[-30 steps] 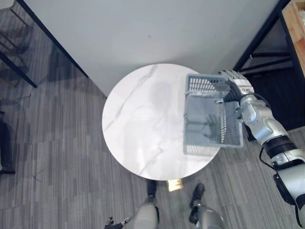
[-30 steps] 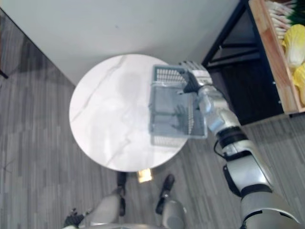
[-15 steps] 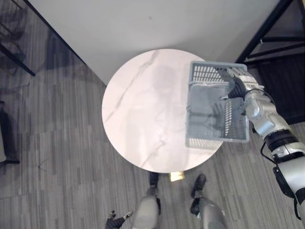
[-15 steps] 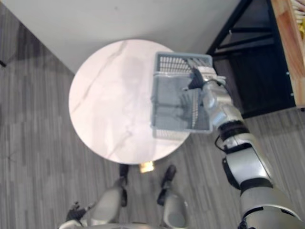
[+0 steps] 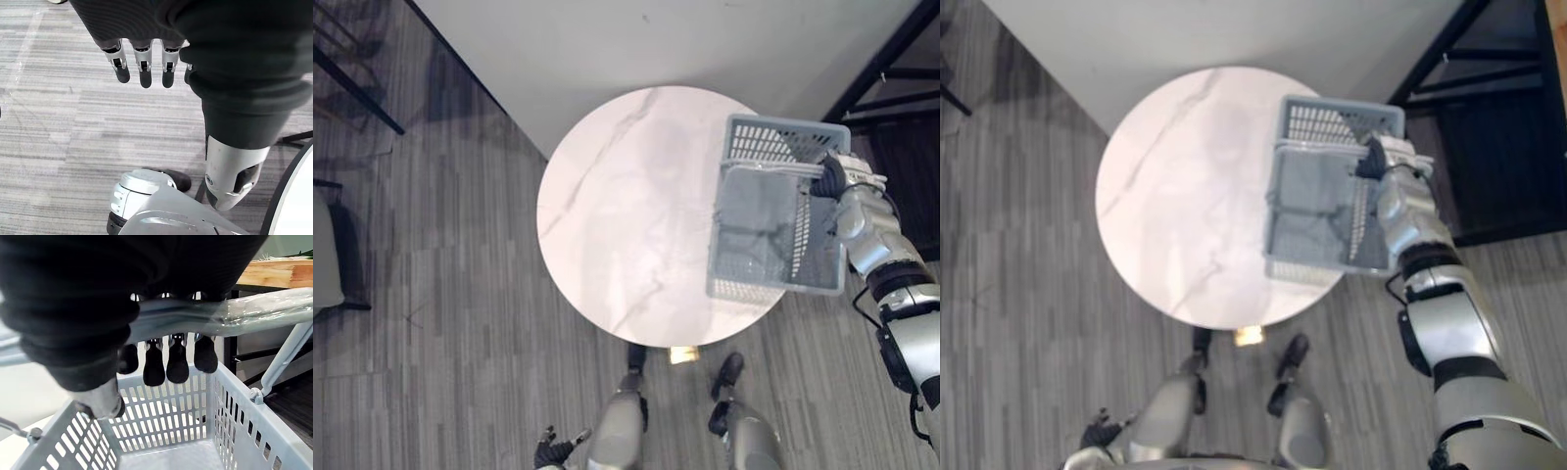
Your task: Pick vegetable in the basket
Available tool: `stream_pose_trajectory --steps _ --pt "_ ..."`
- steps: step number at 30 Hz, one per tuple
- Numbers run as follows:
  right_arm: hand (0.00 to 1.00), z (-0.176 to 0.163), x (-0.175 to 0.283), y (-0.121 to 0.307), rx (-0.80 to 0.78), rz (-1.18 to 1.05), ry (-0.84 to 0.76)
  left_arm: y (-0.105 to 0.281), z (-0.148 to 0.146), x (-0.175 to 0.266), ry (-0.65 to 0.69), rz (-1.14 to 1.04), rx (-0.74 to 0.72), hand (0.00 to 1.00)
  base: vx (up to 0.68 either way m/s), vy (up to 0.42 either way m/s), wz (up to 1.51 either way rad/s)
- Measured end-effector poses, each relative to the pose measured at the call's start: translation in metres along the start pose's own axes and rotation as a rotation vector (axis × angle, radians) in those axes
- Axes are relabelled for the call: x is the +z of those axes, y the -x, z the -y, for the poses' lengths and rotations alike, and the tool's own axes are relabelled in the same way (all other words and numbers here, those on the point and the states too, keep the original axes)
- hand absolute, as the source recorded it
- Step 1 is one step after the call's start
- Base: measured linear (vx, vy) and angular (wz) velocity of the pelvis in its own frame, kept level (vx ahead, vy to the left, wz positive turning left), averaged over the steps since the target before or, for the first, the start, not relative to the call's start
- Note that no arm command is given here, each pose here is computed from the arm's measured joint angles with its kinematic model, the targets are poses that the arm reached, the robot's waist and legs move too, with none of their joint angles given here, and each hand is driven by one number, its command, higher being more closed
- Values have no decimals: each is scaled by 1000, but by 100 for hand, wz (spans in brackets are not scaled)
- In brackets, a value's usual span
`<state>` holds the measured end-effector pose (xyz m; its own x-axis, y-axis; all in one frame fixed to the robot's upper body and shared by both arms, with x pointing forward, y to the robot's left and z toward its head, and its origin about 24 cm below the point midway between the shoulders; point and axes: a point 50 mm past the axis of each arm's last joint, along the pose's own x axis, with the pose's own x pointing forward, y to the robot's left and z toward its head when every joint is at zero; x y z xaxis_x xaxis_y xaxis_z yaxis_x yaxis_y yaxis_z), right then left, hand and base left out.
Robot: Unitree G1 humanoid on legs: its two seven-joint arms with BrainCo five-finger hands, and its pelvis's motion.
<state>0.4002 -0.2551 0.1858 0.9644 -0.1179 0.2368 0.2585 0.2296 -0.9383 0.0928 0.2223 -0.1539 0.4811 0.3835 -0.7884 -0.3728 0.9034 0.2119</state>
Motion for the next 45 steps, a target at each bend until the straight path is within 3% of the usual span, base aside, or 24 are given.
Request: stream_pose_trajectory --steps 6,10,15,20,27,37,45 --pt "100 -10 9 2 53 44 95 -1 1 3 -5 4 -4 0 4 1 4" --pt "100 -34 52 12 148 264 217 -2 0 4 -27 -4 -8 0 -7 -3 -12" --pt "100 -86 101 58 350 576 253 -4 -5 5 -75 -11 -4 0 10 -11 -14" --pt "100 -107 123 100 451 779 209 -4 -15 2 -101 -32 10 0 7 9 -26" --pt "100 -110 82 134 561 798 232 1 -21 -15 -144 -85 -8 0 -19 20 -29" --pt "100 -91 -13 171 657 583 316 7 -21 -34 -207 -152 -57 0 17 -6 -17" --pt "100 -92 -62 201 716 409 313 11 -20 -41 -264 -167 -80 0 20 -8 -9"
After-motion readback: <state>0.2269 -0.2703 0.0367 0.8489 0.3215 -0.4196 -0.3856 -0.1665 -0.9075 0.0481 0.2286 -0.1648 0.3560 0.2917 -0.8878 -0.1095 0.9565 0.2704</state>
